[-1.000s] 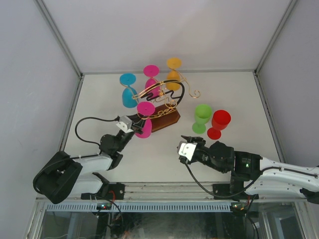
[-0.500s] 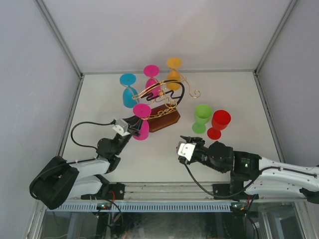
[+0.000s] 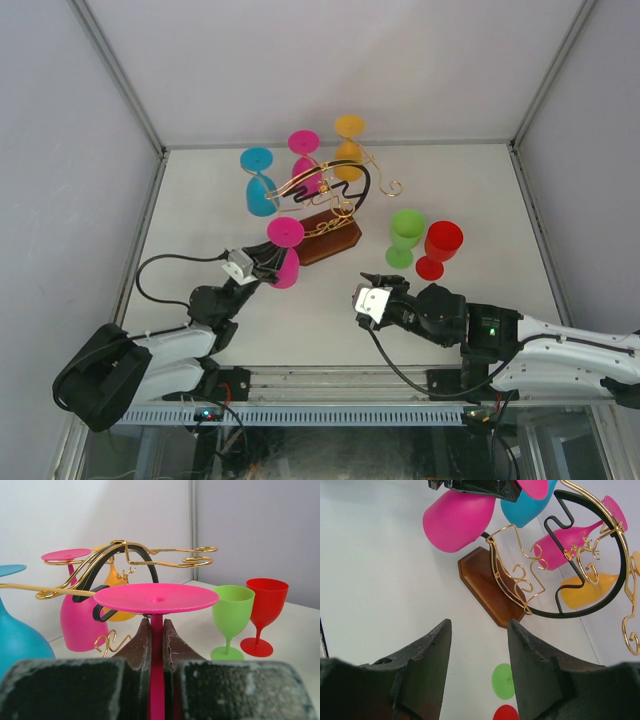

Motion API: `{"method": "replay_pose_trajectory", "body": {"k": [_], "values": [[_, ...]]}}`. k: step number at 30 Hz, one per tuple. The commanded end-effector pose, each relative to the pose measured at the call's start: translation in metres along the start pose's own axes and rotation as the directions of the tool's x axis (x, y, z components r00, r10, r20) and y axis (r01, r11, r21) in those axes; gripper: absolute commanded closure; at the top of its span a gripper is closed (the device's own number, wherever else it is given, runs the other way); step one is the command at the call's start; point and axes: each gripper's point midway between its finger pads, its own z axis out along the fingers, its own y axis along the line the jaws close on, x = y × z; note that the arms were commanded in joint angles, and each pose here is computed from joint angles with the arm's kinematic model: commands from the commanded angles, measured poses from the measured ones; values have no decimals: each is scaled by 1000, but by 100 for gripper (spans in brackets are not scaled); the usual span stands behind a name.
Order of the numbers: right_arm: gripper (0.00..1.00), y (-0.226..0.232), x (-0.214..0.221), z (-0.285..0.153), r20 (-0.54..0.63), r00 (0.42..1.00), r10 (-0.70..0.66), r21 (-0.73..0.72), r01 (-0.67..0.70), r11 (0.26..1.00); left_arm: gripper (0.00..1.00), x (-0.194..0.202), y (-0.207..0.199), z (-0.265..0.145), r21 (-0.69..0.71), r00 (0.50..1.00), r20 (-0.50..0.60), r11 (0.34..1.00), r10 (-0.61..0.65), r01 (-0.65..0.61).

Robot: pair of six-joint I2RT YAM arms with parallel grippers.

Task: Place the wine glass upside down on the wine glass rack
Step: Turn the wine glass upside down at the wine rack.

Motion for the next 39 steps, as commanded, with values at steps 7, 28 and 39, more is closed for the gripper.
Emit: {"method": "replay_pose_trajectory", "body": {"k": [7, 28, 39], "values": [[51, -8, -20, -1, 62, 998, 16, 22, -18, 1000, 100, -9, -20, 1, 113, 999, 37, 994, -11, 6], [51, -8, -16, -5, 50, 998, 22, 23, -23, 999, 99, 10, -6, 34, 58, 998, -8, 997, -57, 58], [51, -9, -16, -7, 51, 998, 26, 24, -27, 999, 75, 16, 11, 35, -44, 996, -15, 995, -90, 89]]}}
